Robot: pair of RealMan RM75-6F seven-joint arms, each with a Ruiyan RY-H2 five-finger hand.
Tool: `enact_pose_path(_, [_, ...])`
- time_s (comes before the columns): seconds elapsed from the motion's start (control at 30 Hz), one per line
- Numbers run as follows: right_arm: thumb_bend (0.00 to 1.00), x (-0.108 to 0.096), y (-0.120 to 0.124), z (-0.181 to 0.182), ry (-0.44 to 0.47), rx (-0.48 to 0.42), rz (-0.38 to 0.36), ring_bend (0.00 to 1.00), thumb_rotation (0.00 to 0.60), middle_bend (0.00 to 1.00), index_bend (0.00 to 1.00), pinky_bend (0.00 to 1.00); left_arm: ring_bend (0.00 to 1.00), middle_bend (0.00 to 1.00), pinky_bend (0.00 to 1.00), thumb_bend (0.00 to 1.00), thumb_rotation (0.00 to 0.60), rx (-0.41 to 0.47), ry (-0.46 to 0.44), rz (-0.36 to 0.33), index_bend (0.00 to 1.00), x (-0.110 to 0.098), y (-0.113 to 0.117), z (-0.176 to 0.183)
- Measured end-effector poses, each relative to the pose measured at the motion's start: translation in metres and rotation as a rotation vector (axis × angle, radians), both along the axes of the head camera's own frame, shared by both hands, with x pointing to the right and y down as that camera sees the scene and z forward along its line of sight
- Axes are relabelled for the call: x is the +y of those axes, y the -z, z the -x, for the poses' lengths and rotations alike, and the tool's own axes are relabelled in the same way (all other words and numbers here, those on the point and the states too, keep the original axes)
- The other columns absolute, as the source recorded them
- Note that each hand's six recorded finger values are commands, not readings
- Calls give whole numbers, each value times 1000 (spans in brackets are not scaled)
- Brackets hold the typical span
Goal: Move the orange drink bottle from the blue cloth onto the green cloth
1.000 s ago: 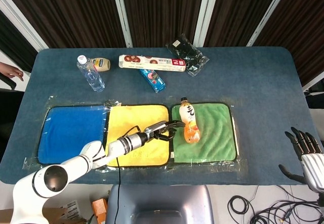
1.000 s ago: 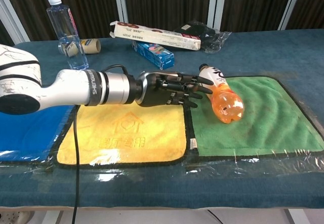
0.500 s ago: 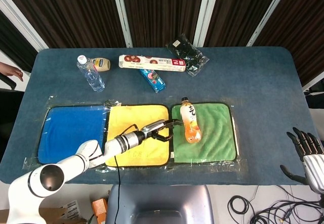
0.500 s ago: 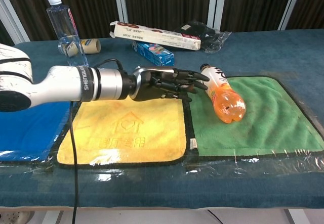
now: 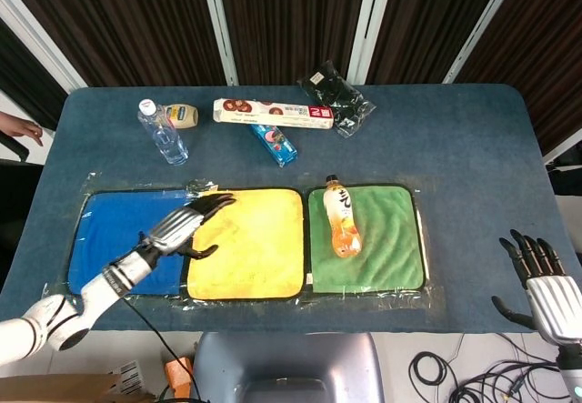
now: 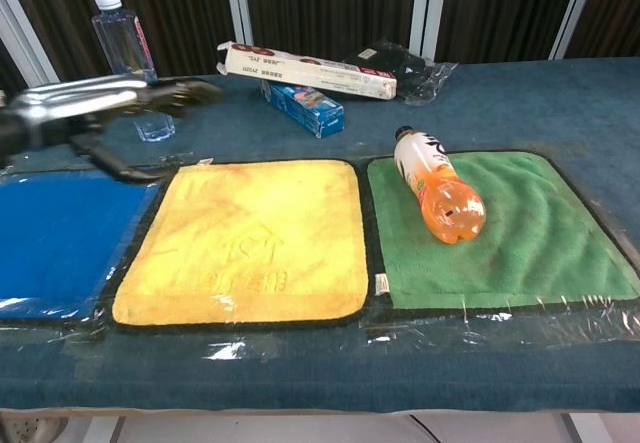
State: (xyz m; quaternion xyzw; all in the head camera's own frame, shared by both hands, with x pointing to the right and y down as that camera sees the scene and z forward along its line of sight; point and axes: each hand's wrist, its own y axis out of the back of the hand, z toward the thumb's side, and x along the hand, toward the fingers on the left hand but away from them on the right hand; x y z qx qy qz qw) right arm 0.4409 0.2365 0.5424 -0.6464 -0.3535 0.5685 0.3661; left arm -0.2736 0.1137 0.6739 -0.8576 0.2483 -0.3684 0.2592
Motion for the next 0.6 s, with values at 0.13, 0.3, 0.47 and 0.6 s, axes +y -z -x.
enact_pose_path(0.13, [175,0,-6,5,5,20,6,0,600,0,0,0,0,0,98,244,600,-205,187,-177,0,37,30,94])
enact_pose_path(0.3, [175,-2,-14,10,7,41,16,0,600,0,0,0,0,0,91,143,600,-423,440,-282,0,103,69,184])
enact_pose_path(0.47, [175,-3,-20,15,10,57,25,0,600,0,0,0,0,0,91,122,600,-499,412,-302,0,123,78,187])
enact_pose_path(0.6, [175,-3,-19,14,3,56,21,0,600,0,0,0,0,0,91,117,600,-487,382,-299,0,129,79,180])
